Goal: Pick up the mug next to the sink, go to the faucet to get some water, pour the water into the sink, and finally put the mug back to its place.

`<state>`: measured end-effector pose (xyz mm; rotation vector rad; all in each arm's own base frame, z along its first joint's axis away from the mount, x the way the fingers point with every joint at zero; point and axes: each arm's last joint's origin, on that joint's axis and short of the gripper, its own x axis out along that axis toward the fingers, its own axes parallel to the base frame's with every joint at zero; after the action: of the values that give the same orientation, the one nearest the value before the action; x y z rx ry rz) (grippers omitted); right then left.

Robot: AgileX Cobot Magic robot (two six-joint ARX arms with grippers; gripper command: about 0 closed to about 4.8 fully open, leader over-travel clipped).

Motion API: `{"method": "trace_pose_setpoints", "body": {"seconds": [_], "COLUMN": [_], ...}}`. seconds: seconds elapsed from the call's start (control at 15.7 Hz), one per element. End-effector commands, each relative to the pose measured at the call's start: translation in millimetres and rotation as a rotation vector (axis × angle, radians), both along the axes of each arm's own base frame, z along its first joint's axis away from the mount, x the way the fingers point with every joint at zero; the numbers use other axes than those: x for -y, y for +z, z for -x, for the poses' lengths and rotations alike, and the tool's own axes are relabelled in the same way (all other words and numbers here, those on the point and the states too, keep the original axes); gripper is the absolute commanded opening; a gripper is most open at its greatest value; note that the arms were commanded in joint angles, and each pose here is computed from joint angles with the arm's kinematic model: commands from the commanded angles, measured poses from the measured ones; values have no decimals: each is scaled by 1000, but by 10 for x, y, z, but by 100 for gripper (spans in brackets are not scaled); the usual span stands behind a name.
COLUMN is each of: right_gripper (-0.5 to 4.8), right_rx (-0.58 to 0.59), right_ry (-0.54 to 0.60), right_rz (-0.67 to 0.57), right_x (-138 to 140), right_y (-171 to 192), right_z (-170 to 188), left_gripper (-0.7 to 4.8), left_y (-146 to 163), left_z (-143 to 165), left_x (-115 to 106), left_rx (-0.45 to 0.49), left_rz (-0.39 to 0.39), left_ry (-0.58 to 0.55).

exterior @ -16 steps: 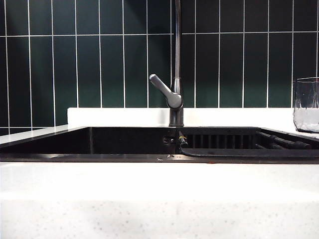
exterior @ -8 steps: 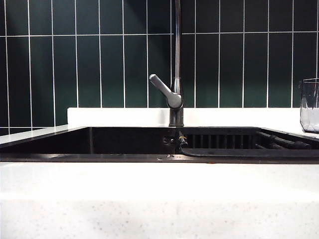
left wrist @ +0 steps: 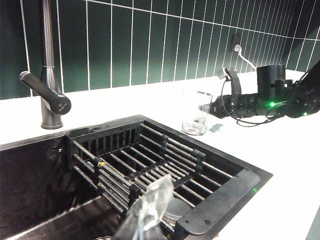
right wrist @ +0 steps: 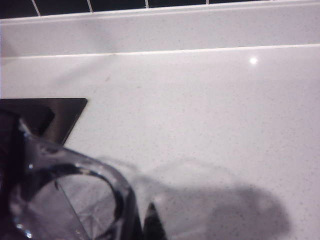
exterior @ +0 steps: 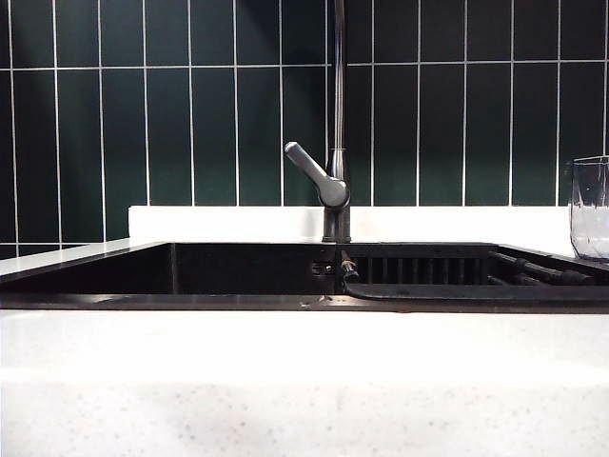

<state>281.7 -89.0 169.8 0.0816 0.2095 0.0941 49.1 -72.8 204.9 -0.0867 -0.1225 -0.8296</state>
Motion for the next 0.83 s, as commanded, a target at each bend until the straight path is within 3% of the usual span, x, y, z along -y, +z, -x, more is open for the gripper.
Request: {"method": "trace_pose_setpoints", "body": {"seconds": [0.06,0.44,0.64,0.83], "right_gripper": [-7,-4,61,63], "right_rx": [29,25,-1,-9], "right_ry": [5,4,-21,-21], "right_rz": [25,32,33,30], "right_x": [4,8,16,15], "right_y": [42,37,13,5], "right_z": [-6,-3,2,3], "left_gripper": [-5,-5,-5,-5], "left_y": [13,-2,-9,-10], "left_z": [3,3,4,4], "left_x": [-1,2,4,4], "left_rx": [2,-5,-9,-9], "left_rz": [7,-6,-13,-14], "left_ry": [-5,-14,-17,-20]}}
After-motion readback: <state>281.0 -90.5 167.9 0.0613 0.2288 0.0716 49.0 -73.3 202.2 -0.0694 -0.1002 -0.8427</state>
